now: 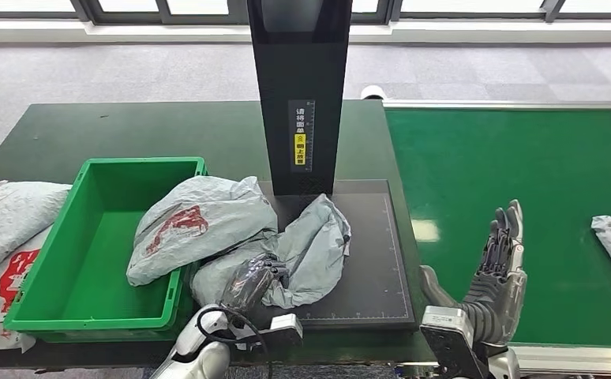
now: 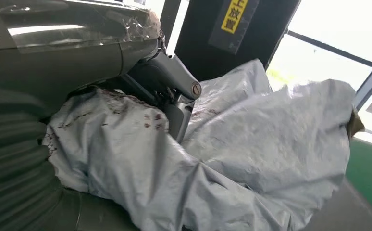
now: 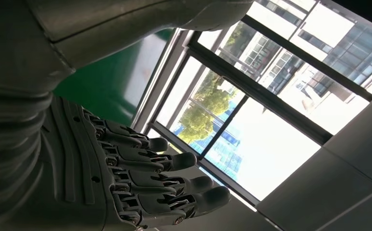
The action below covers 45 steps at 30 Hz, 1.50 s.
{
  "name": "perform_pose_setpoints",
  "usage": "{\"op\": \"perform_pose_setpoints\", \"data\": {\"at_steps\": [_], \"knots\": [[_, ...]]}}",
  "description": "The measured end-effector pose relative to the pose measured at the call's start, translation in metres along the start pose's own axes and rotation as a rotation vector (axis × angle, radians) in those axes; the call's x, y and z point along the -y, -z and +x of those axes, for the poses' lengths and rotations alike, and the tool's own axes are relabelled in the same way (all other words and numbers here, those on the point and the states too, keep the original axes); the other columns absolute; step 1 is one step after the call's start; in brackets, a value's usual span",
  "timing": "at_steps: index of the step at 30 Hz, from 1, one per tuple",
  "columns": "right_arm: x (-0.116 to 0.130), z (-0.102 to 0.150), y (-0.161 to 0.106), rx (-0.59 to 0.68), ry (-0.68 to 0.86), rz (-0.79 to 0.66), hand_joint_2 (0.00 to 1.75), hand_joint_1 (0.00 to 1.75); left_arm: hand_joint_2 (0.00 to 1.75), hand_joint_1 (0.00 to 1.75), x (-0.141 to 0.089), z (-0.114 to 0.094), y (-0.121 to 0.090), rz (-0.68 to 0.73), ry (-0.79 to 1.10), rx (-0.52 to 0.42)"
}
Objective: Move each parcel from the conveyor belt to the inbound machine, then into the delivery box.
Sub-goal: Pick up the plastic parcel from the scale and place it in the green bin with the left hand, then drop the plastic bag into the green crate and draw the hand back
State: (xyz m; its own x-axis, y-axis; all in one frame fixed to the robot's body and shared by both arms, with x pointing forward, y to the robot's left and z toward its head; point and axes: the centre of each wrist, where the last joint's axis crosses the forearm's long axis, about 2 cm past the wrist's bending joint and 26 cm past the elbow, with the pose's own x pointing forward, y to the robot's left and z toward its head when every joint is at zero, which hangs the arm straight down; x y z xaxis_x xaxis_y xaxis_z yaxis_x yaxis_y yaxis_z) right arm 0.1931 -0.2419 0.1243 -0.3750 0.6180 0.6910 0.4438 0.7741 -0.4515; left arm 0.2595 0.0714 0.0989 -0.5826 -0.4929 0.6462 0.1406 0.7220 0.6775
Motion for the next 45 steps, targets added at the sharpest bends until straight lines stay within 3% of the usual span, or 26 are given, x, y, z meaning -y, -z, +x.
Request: {"op": "perform_pose_setpoints", "data": {"at_steps": [6, 17, 25, 30, 36, 41, 45], "knots": [[0.002, 0.001, -0.002, 0.002, 0.003, -0.010, 1.75, 0.00, 1.75, 1.75, -0.015, 0.008, 0.000, 0.116, -0.003, 0.039], [0.005, 0.003, -0.005, 0.017, 0.008, -0.019, 1.75, 0.00, 1.75, 1.75, -0.062, 0.027, -0.009, 0.517, 0.062, 0.143], [0.005, 0.003, -0.002, 0.029, 0.018, -0.029, 1.75, 0.00, 1.75, 1.75, -0.111, 0.036, -0.025, 0.775, 0.209, 0.261], [0.001, 0.004, 0.002, 0.037, 0.026, -0.029, 1.75, 0.00, 1.75, 1.75, -0.154, 0.022, -0.035, 0.893, 0.379, 0.140], [-0.002, 0.006, 0.005, 0.045, 0.032, -0.019, 1.75, 0.00, 1.75, 1.75, -0.177, 0.009, -0.040, 0.932, 0.501, -0.003], [-0.006, 0.008, 0.009, 0.047, 0.033, 0.018, 1.75, 0.00, 1.75, 1.75, -0.176, -0.023, -0.032, 0.904, 0.493, -0.232], [-0.007, 0.009, 0.012, 0.046, 0.029, 0.033, 1.75, 0.00, 1.75, 1.75, -0.169, -0.047, -0.027, 0.853, 0.459, -0.342]]}}
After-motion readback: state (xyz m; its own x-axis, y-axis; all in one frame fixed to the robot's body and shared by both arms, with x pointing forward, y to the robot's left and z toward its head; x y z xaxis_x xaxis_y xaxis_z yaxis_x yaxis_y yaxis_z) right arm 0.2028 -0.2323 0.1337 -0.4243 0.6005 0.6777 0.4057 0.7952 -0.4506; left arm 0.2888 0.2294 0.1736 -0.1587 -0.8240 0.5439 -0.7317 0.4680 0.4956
